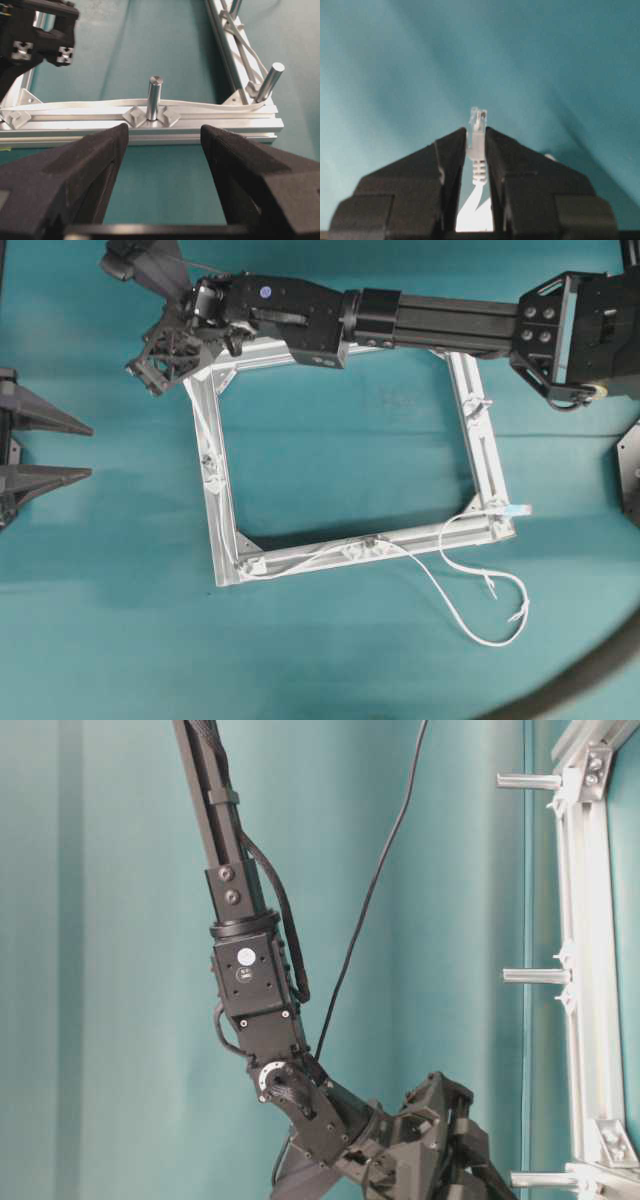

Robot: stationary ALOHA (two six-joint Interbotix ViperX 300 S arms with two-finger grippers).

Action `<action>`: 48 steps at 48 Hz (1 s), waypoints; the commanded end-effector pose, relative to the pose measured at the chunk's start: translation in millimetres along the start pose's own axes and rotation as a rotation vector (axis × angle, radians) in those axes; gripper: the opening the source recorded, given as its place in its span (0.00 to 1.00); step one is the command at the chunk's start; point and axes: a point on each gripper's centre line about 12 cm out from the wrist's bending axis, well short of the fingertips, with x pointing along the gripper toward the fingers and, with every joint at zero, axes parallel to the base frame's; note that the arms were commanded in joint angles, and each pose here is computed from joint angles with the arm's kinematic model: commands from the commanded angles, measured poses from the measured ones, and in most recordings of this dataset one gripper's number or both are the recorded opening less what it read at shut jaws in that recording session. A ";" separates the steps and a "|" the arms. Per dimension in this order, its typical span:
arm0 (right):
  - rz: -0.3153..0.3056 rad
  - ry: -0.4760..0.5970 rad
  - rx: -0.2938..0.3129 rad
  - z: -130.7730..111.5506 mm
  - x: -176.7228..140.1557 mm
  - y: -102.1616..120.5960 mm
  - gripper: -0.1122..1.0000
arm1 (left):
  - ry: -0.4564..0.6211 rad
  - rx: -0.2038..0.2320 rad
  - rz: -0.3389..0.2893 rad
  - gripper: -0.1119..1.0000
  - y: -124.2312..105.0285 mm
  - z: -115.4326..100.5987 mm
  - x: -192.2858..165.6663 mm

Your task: Move the cable alternately left and right between 8 pins so it hooks onto each one.

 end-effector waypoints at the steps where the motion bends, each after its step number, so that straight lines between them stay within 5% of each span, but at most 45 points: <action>1: 0.027 -0.067 0.020 24.3 -21.1 3.5 0.23 | -0.016 -0.006 0.004 0.75 0.2 5.5 0.3; 31: -0.016 -0.080 0.161 32.7 -29.5 -17.3 0.23 | -0.022 -0.009 0.003 0.75 0.0 8.1 0.1; 48: -0.011 -0.082 0.236 2.5 -61.8 -30.9 0.23 | -0.022 -0.007 0.003 0.75 0.0 8.1 0.1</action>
